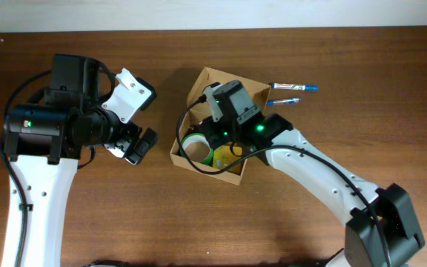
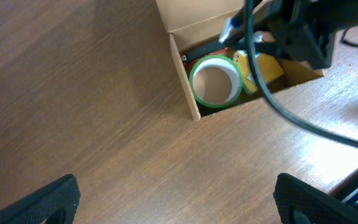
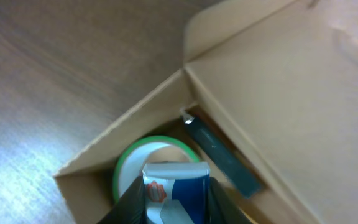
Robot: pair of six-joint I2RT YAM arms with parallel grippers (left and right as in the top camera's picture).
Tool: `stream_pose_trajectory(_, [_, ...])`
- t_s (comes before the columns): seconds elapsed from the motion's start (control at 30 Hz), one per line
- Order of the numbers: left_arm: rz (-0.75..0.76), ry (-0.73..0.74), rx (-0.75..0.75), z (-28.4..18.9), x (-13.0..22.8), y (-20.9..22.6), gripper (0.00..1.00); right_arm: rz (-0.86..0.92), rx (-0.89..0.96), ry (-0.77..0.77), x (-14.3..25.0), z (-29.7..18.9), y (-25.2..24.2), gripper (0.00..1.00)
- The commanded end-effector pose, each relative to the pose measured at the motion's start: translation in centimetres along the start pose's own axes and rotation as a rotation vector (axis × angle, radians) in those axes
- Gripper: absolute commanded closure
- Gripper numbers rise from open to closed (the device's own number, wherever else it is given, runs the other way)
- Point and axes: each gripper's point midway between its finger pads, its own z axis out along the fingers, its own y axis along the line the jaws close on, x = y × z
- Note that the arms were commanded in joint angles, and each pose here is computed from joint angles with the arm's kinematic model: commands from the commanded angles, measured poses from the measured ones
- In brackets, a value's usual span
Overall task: Pack container
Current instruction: 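Lower the staple box into the box onto the tape roll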
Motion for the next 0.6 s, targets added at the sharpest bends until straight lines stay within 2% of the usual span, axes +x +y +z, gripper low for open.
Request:
stream_pose_trajectory(0.0, [0.016, -0.018, -0.007, -0.5, -0.3, 0.0, 0.00, -0.015, -0.049, 0.002, -0.2, 0.6, 1.8, 0.74])
stream_pose_trajectory(0.57, [0.016, -0.018, -0.007, -0.5, -0.3, 0.0, 0.00, -0.046, -0.068, 0.063, 2.0, 3.9, 3.4, 0.74])
